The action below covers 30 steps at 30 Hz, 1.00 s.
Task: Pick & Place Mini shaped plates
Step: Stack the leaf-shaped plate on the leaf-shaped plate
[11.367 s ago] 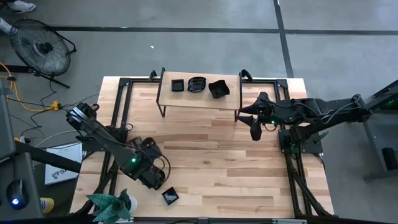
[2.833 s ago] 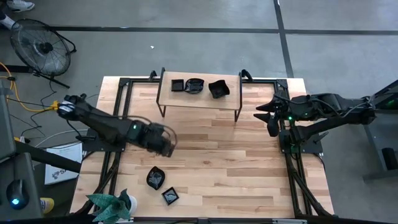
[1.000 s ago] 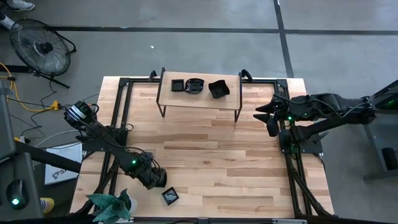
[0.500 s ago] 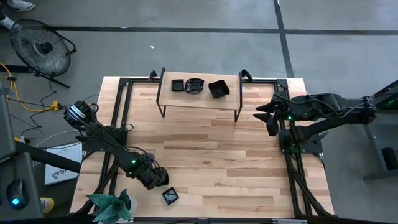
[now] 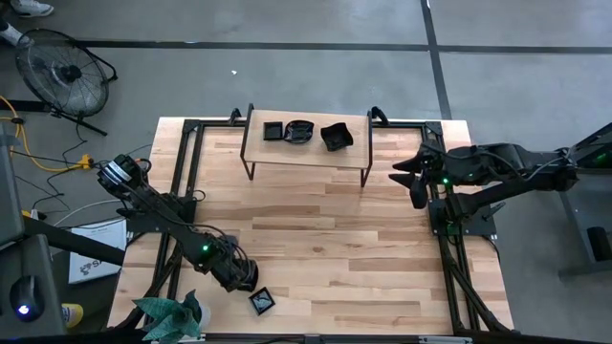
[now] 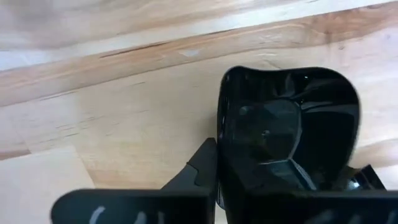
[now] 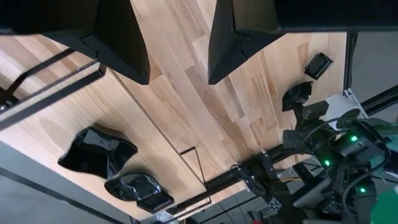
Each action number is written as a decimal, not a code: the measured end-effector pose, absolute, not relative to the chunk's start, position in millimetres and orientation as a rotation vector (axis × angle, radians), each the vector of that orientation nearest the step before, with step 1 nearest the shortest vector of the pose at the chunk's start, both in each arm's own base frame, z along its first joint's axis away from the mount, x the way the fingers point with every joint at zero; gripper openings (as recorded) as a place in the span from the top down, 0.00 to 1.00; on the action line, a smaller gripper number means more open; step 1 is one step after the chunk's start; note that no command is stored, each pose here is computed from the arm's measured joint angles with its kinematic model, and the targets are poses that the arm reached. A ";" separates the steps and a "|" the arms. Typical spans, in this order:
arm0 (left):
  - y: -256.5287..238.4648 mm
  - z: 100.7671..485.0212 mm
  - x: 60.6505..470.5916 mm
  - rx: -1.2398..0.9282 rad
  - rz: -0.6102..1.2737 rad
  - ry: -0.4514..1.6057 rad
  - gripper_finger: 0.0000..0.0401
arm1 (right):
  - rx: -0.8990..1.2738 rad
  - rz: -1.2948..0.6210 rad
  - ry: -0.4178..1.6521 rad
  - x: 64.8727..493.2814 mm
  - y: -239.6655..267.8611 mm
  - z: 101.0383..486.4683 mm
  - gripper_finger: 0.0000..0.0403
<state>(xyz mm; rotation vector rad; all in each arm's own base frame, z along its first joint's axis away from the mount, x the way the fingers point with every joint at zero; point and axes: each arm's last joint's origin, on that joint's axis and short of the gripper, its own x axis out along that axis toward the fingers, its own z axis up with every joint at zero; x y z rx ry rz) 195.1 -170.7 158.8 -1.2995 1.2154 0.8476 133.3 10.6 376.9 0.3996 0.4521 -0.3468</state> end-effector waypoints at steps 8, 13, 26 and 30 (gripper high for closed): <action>-170.6 187.7 199.2 -1.199 0.885 1.143 1.00 | 0.368 -0.312 0.358 138.1 11.3 386.1 0.61; -167.6 217.1 201.7 -1.116 0.912 1.019 1.00 | 0.358 -0.303 0.303 142.8 11.8 391.0 0.61; -142.5 303.3 221.2 -0.699 0.919 0.446 1.00 | 0.273 -0.380 0.177 198.7 31.9 390.2 0.61; -124.4 322.5 236.7 -0.573 0.930 0.377 1.00 | 0.259 -0.434 0.129 215.6 44.2 387.1 0.61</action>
